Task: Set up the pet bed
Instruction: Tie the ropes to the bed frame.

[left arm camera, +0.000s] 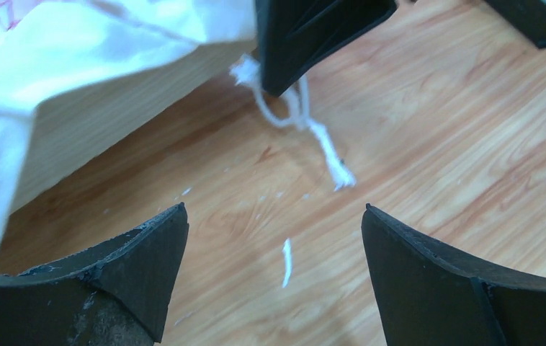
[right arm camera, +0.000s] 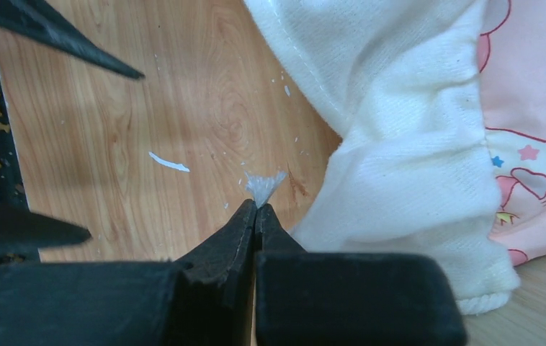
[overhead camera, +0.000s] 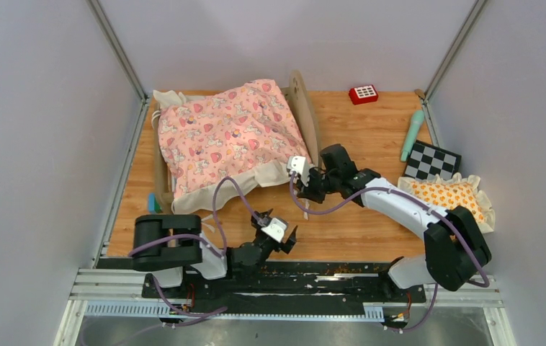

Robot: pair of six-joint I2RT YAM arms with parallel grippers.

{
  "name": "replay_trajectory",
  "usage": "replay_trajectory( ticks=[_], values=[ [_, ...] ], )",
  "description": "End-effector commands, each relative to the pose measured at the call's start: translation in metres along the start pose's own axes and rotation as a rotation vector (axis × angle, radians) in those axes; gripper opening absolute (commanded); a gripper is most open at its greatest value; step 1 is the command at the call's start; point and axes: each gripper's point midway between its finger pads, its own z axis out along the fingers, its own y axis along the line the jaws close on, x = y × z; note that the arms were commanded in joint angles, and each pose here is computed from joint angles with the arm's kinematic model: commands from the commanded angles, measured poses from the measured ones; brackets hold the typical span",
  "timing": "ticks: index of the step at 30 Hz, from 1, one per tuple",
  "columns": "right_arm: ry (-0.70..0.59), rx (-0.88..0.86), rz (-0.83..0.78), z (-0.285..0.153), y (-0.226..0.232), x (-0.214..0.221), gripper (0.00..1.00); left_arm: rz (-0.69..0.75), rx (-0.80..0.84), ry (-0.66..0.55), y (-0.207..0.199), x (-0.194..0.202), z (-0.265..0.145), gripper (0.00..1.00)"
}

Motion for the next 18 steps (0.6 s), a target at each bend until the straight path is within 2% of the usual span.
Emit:
replay_trajectory(
  ticks=[1,9,14,18],
  values=[
    [-0.107,0.028,0.084,-0.005,-0.001,-0.023,0.00,-0.105,-0.008,-0.187,-0.016,-0.052,0.023,0.97],
    [-0.111,0.139,0.186,-0.008,-0.008,-0.010,0.00,-0.179,0.050,-0.204,-0.016,-0.054,0.040,0.98],
    [-0.137,0.172,0.242,-0.012,-0.009,-0.011,0.00,-0.244,0.165,-0.196,-0.023,-0.048,0.049,0.89],
    [-0.160,0.189,0.307,-0.012,-0.012,-0.018,0.00,-0.237,0.220,-0.186,-0.028,-0.043,0.050,0.83]
  ],
)
